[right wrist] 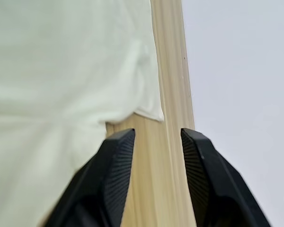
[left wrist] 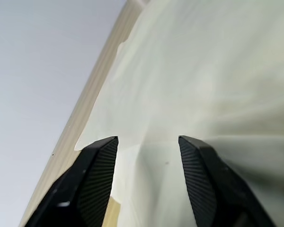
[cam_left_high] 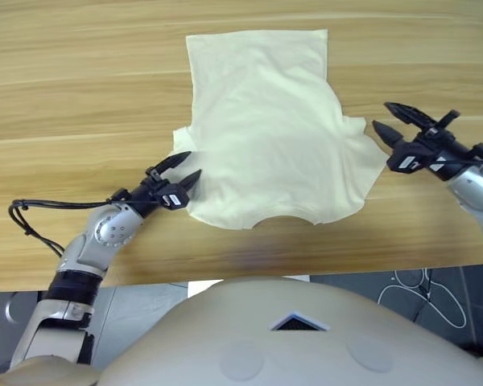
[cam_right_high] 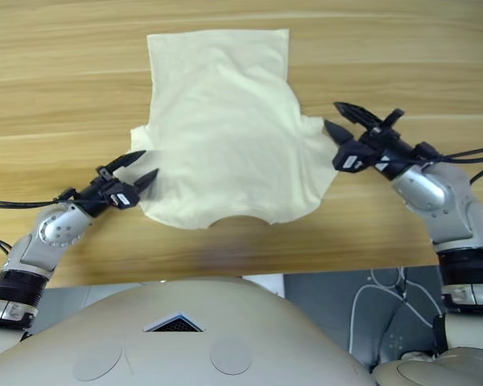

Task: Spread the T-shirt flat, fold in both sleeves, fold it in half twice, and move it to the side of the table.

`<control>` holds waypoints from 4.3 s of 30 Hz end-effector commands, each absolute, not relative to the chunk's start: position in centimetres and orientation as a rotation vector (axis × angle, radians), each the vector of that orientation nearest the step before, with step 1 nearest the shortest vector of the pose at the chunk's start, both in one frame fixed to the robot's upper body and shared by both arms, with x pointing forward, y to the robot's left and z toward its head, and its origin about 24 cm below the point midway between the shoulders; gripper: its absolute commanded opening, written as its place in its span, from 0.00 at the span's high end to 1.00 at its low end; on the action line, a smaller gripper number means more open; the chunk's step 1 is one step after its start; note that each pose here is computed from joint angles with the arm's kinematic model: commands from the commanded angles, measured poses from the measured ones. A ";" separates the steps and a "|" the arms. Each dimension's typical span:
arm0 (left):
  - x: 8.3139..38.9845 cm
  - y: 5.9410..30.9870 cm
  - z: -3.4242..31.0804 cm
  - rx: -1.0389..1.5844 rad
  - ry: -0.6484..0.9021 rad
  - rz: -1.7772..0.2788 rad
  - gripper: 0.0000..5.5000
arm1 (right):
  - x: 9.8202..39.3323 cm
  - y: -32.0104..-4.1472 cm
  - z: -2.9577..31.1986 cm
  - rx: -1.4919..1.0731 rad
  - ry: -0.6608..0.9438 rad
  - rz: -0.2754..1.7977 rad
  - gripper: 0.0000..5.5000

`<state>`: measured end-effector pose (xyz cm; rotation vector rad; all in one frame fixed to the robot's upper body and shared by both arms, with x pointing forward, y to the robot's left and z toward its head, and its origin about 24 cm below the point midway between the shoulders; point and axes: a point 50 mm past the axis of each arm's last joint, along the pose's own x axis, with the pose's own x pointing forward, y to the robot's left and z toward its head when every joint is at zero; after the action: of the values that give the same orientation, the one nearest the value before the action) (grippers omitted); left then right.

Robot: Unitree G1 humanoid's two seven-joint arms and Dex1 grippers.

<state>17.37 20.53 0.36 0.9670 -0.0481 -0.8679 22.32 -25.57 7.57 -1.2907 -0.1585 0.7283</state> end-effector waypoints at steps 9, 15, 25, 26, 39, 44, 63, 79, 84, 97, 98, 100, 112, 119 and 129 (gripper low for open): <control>14.5 25.8 2.4 1.196 0.203 -0.982 0.57 | 24.3 -21.8 7.6 -1.352 -0.241 0.845 0.68; 13.0 27.5 3.4 1.225 0.270 -0.884 0.57 | 25.2 -21.0 7.4 -1.360 -0.260 0.863 0.68; 18.7 23.5 10.6 1.089 -0.373 -0.573 0.57 | 35.4 -14.6 6.4 -1.403 -0.253 0.745 0.68; 18.9 23.3 10.8 1.067 -0.397 -0.556 0.57 | 36.2 -13.9 5.9 -1.408 -0.202 0.725 0.68; 19.9 18.9 8.1 0.890 -0.467 -0.716 0.57 | 34.5 -14.7 0.0 -1.298 0.216 0.727 0.68; 18.6 17.9 4.4 0.886 -0.280 -0.916 0.57 | 35.9 -14.9 1.4 -1.170 0.286 0.621 0.68; 19.1 17.2 3.7 0.824 -0.310 -0.897 0.57 | 35.7 -15.8 3.9 -1.069 -0.122 0.382 0.68; 24.8 22.6 8.4 0.769 -0.438 -0.286 0.57 | 20.5 -23.0 5.1 -1.080 -0.164 0.775 0.68; 24.8 22.1 7.6 0.788 -0.420 -0.331 0.57 | 23.0 -22.7 4.8 -1.124 -0.182 0.715 0.68; 25.1 20.6 6.4 0.768 -0.415 -0.384 0.57 | 31.4 -18.7 1.6 -1.281 -0.039 0.808 0.68; 25.1 20.5 6.4 0.767 -0.417 -0.391 0.57 | 30.8 -18.7 0.6 -1.285 0.001 0.851 0.68; 25.1 20.1 6.2 0.766 -0.416 -0.415 0.57 | 30.0 -19.1 -1.2 -1.282 0.108 0.900 0.68; 25.0 19.4 5.6 0.769 -0.417 -0.475 0.57 | 36.7 -13.5 2.2 -1.242 0.271 0.576 0.68; 25.1 19.4 4.9 0.744 -0.406 -0.461 0.57 | 38.9 -11.7 5.7 -1.264 0.199 0.378 0.68; 25.3 18.3 4.1 0.712 -0.395 -0.474 0.57 | 26.4 -18.7 0.9 -1.003 -0.216 0.811 0.68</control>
<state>25.00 18.54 4.17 0.6971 -0.4011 -0.4566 33.13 -15.49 1.44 -1.0900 -0.1135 0.5486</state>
